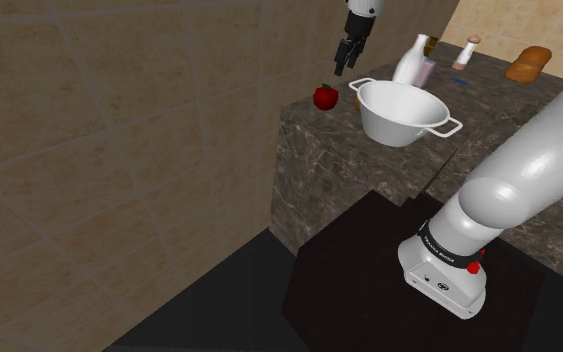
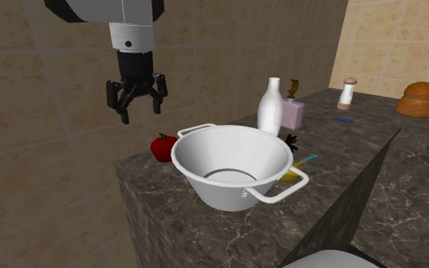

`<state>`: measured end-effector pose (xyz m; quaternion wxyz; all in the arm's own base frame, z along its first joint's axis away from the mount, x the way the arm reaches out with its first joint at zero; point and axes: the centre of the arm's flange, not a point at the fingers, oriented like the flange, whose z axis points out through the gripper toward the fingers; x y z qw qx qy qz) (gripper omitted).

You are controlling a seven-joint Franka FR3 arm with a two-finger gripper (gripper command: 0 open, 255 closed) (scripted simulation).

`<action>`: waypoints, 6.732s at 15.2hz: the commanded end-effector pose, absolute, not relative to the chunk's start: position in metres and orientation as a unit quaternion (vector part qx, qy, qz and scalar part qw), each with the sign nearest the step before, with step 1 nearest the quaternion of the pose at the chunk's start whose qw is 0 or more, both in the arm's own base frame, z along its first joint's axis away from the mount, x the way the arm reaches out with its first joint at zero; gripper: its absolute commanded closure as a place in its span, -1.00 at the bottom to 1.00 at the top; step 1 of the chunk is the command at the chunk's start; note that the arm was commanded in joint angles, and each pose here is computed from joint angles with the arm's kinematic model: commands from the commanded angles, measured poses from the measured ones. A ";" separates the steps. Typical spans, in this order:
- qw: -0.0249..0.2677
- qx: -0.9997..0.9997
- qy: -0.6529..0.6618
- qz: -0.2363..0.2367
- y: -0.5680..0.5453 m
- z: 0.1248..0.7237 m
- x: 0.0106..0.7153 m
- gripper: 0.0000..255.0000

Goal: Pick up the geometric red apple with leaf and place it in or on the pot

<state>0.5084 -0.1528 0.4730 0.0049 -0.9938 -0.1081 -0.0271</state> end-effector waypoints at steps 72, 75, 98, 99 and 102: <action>0.014 -0.993 -0.120 -0.005 -0.268 0.525 0.630 1.00; 0.014 -0.993 -0.120 -0.005 -0.268 0.541 0.630 1.00; 0.014 -0.993 -0.120 -0.005 -0.322 0.596 0.389 1.00; 0.014 -0.993 -0.120 -0.005 -0.324 0.598 0.376 1.00; 0.014 -0.993 -0.120 -0.005 -0.330 0.597 0.351 1.00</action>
